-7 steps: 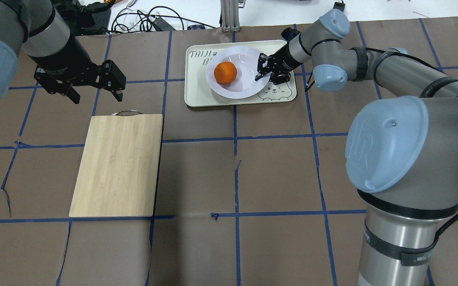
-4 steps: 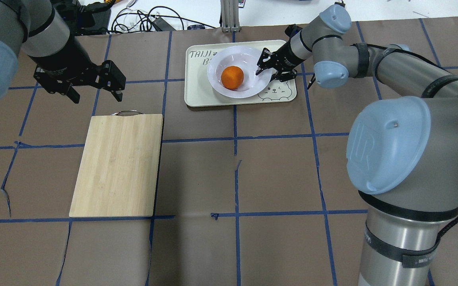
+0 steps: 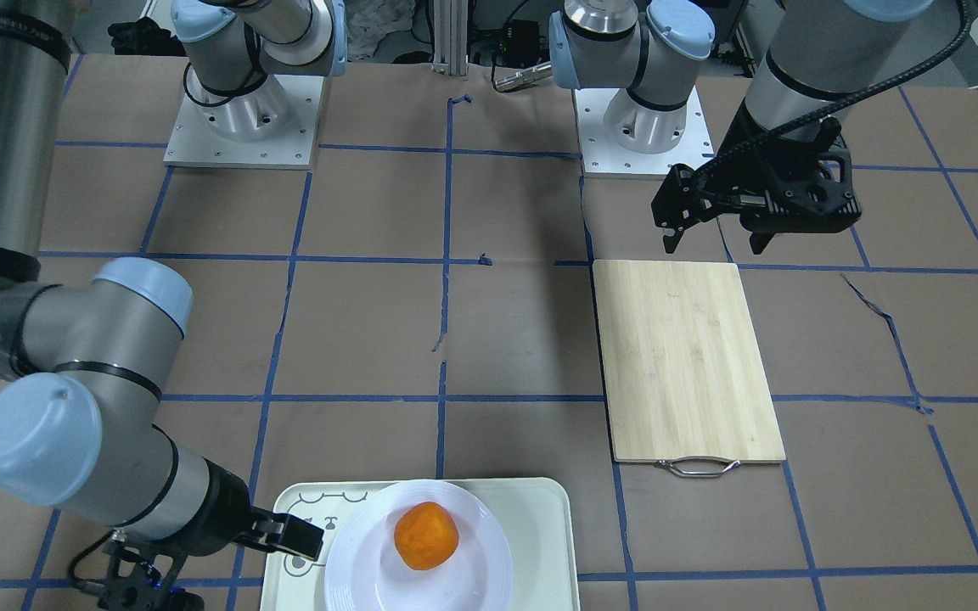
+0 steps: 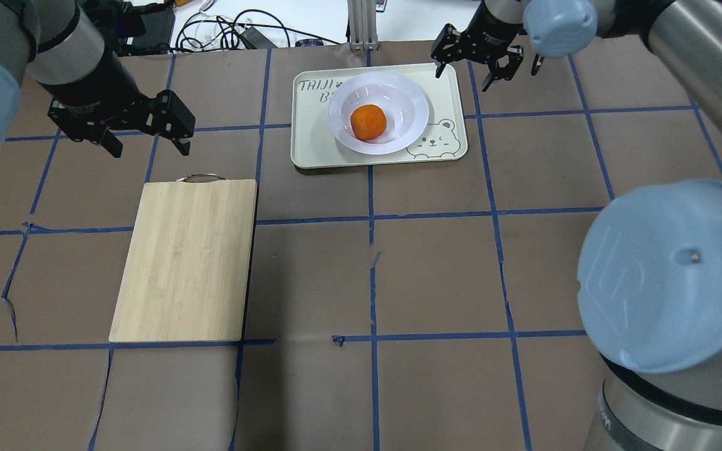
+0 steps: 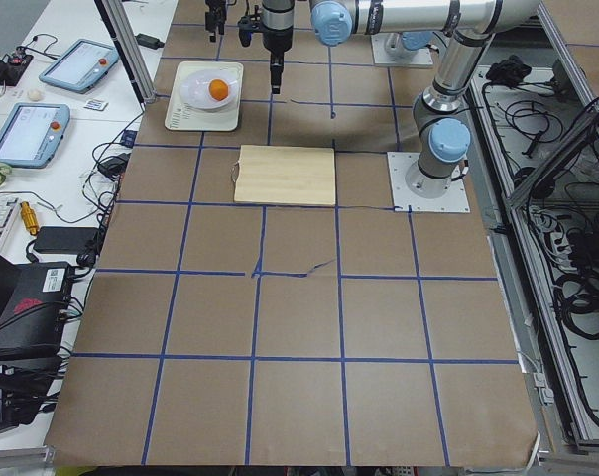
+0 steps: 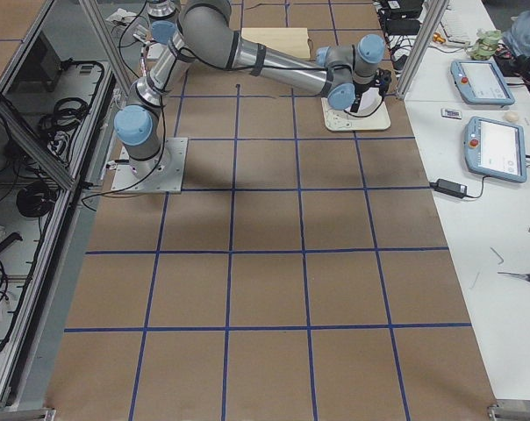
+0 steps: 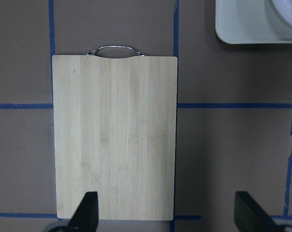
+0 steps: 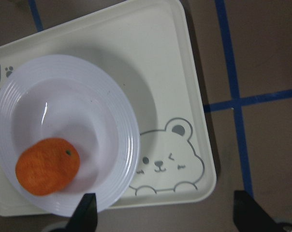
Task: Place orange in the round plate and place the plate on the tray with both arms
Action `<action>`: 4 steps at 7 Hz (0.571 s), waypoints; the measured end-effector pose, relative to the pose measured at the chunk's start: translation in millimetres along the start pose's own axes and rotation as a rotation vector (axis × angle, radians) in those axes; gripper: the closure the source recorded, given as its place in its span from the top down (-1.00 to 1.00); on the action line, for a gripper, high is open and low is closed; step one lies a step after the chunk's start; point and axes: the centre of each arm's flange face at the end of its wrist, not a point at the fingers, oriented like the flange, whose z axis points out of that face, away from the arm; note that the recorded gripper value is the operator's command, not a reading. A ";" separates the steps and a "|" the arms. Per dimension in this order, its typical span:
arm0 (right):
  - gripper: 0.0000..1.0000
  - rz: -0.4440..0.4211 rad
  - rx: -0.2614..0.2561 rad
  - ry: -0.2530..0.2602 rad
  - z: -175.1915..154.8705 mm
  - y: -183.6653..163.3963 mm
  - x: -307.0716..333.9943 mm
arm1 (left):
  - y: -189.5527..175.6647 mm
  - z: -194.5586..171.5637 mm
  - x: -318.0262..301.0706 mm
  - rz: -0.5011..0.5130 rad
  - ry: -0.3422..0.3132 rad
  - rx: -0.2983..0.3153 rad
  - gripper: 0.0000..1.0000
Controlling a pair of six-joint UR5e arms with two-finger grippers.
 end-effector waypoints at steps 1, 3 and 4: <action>1.00 -0.064 -0.016 0.078 -44.8 27.7 2.5 | 1.4 -5.2 -1.2 0.035 -0.002 0.010 1.00; 1.00 -0.152 -0.015 0.191 -106.2 105.4 12.8 | 3.4 -9.3 -3.0 0.059 -0.006 0.017 1.00; 1.00 -0.173 0.005 0.202 -111.5 143.5 19.1 | 3.8 -9.6 -3.3 0.061 -0.007 0.017 1.00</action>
